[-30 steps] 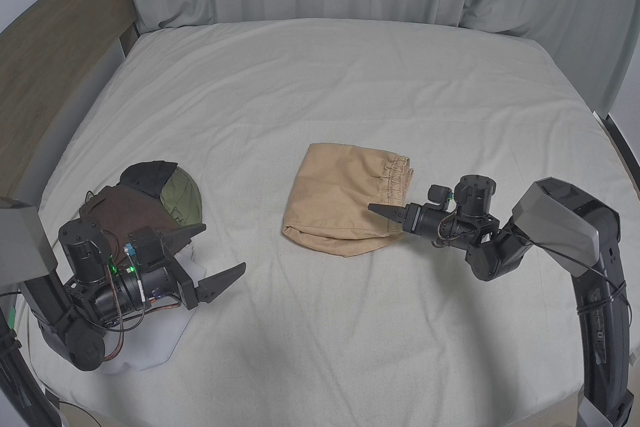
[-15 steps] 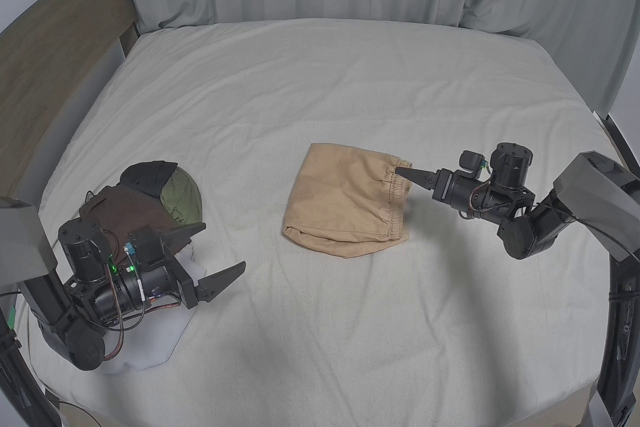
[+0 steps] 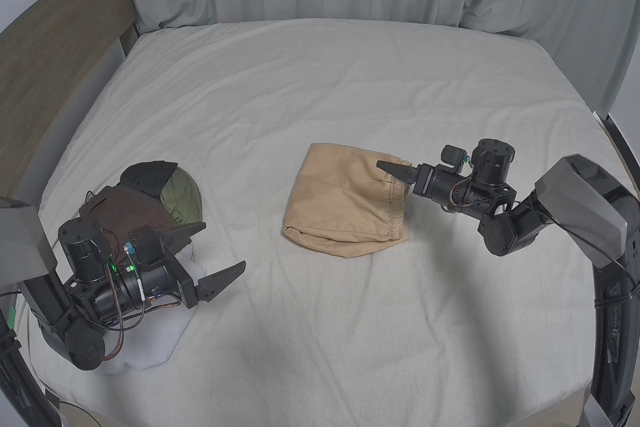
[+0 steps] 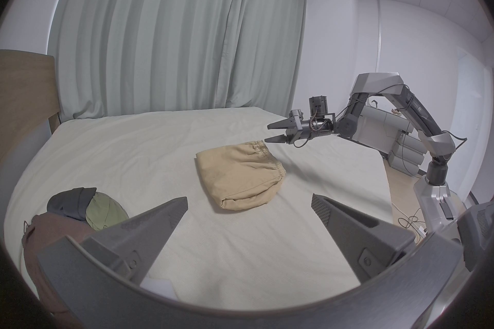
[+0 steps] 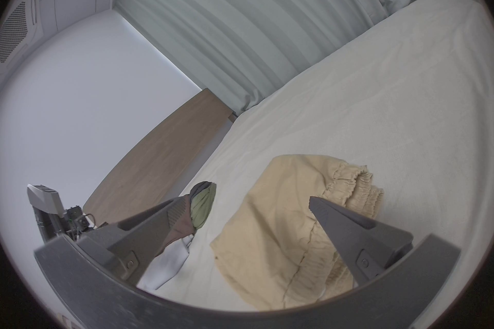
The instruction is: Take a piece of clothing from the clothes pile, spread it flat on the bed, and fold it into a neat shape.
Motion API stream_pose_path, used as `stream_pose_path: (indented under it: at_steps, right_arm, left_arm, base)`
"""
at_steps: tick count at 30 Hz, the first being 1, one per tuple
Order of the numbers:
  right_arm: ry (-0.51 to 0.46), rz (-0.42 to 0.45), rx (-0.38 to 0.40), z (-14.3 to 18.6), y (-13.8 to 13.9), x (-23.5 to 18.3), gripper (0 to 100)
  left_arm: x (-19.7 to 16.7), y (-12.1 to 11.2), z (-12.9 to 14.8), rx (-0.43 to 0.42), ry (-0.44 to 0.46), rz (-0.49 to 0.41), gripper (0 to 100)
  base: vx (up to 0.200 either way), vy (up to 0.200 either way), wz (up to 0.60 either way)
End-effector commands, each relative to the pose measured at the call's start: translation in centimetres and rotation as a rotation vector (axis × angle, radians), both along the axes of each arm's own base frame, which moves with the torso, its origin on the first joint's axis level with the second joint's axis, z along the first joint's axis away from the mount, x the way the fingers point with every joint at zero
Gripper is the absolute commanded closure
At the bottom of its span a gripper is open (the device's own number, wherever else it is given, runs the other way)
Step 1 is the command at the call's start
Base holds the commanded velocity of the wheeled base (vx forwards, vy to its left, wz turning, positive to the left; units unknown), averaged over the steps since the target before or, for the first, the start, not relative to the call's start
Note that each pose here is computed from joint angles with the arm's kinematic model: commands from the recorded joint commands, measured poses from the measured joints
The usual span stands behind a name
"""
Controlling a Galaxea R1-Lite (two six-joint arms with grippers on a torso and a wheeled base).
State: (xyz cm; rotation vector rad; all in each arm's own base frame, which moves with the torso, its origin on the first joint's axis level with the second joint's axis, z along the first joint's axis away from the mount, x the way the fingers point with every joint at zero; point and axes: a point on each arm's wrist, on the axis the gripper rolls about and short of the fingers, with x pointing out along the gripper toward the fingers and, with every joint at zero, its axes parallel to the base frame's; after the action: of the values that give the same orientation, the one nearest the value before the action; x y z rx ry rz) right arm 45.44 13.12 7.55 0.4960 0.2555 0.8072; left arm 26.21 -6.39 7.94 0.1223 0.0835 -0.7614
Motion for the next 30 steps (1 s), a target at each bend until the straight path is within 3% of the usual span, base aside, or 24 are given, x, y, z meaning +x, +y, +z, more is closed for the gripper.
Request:
stream_pose_path:
  at_steps: [1, 10, 20, 24, 30]
  right_arm:
    - [0.033, -0.019, -0.01, -4.0, 1.5, 2.0, 0]
    - [0.072, -0.052, -0.03, -7.5, 1.7, 3.5, 0]
    - [0.068, -0.055, -0.03, -7.6, 1.7, 3.4, 0]
    - [0.061, -0.054, -0.028, -7.0, 1.7, 3.1, 0]
    - [-0.008, -0.036, -0.008, -2.3, 2.1, 1.4, 0]
  left_arm:
    - [0.0, 0.1, 0.0, 0.0, -0.001, 0.002, 0]
    - [0.0, 0.0, -0.1, 0.001, 0.004, 0.002, 0]
    - [0.0, 0.0, -0.1, 0.001, 0.005, 0.0, 0]
    - [-0.1, 0.0, 0.1, 0.0, -0.002, 0.0, 0]
    - [-0.3, 0.1, 0.6, -0.004, -0.022, 0.0, 0]
  base:
    - [0.0, 0.0, 0.0]
    - [0.0, 0.0, 0.0]
    - [0.0, 0.0, 0.0]
    - [0.0, 0.0, 0.0]
    - [0.0, 0.0, 0.0]
